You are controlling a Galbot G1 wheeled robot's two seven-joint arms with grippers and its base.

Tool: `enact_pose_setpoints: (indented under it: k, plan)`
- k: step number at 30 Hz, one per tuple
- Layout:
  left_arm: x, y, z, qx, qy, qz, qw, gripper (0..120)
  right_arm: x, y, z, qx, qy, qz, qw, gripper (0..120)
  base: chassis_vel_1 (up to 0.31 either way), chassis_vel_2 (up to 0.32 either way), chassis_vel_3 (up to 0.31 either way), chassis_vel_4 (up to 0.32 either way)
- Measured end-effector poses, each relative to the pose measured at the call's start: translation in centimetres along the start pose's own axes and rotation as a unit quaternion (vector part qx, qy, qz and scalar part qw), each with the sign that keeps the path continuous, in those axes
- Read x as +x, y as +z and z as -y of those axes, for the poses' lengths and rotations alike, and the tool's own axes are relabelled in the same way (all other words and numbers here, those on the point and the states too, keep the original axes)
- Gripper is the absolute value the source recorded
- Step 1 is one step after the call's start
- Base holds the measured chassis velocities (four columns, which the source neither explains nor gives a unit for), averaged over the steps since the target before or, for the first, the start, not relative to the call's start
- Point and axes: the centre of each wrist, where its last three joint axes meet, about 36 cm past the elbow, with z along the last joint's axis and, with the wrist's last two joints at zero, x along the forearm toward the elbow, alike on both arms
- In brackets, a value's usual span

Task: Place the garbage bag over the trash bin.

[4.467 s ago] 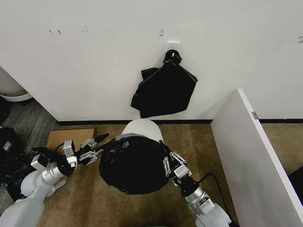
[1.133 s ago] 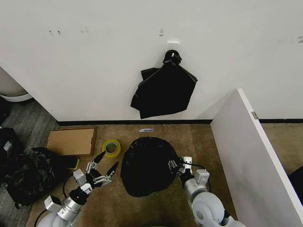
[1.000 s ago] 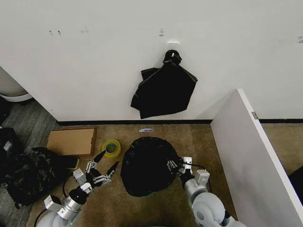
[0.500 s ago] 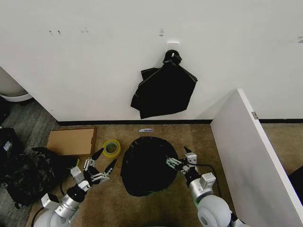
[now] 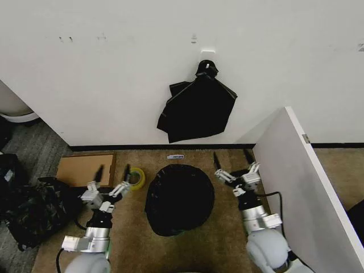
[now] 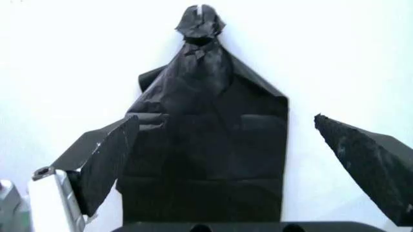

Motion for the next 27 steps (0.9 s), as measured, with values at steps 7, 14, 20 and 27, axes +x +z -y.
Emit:
enact_pose_setpoints:
  k: [7,14,20,27]
  plan:
    - [2.0,-0.9,0.7,-0.032,-0.003,0.010,0.9994,100,1.6,-0.8,0.1,0.003,0.018,-0.004,1.000,100,0.000,0.000,0.000,0.000]
    - [5.1,-1.6,4.7,-0.037,-0.089,0.004,0.9954,100,4.6,-1.2,-1.7,-0.002,-0.001,0.003,1.000,100,0.000,0.000,0.000,0.000]
    - [5.3,-2.6,5.2,-0.060,-0.075,0.026,0.9950,100,4.4,-1.4,-1.6,0.003,-0.014,0.006,1.000,100,0.000,0.000,0.000,0.000]
    - [5.0,-3.2,5.1,-0.058,-0.041,0.034,0.9969,100,3.7,-1.4,-1.2,0.006,-0.011,0.008,1.000,100,0.000,0.000,0.000,0.000]
